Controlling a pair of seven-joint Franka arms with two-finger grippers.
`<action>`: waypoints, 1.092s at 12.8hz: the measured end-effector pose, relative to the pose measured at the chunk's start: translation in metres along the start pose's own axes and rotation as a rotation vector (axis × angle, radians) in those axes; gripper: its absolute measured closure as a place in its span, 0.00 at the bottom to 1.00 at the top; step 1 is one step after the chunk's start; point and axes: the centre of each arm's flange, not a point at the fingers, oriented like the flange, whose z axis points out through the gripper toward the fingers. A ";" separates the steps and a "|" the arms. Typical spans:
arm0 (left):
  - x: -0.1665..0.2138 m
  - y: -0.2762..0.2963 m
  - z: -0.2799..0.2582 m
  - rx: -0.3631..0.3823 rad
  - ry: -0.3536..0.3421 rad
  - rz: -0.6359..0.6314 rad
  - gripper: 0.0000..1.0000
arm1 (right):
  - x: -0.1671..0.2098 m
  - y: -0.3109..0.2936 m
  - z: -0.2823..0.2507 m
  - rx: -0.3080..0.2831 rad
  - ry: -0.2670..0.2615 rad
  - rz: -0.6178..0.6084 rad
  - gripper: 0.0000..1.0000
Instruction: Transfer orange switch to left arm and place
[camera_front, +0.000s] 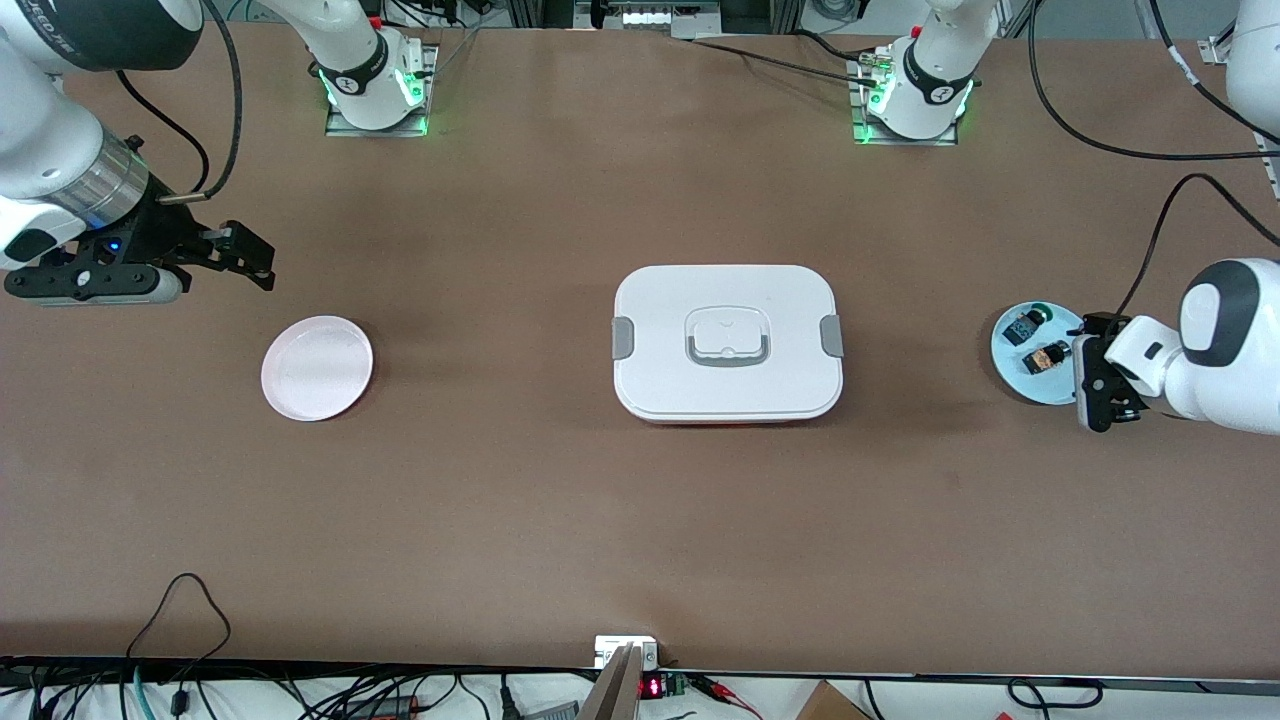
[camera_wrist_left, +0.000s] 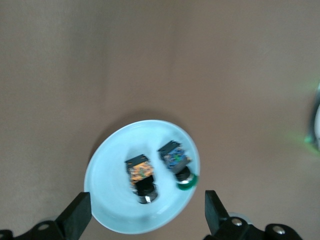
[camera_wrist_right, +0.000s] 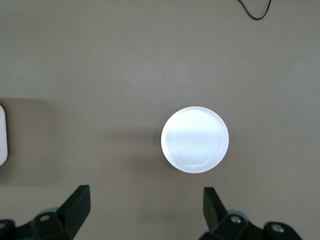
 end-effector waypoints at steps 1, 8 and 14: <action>0.006 0.009 -0.017 -0.019 -0.006 -0.048 0.00 | 0.000 0.000 0.000 0.000 0.004 0.001 0.00; 0.106 0.112 -0.127 0.016 -0.079 -0.448 0.00 | 0.001 0.000 -0.001 0.001 0.012 0.000 0.00; 0.130 0.179 -0.198 0.147 0.040 -0.814 0.00 | 0.005 0.000 -0.006 0.005 0.048 -0.001 0.00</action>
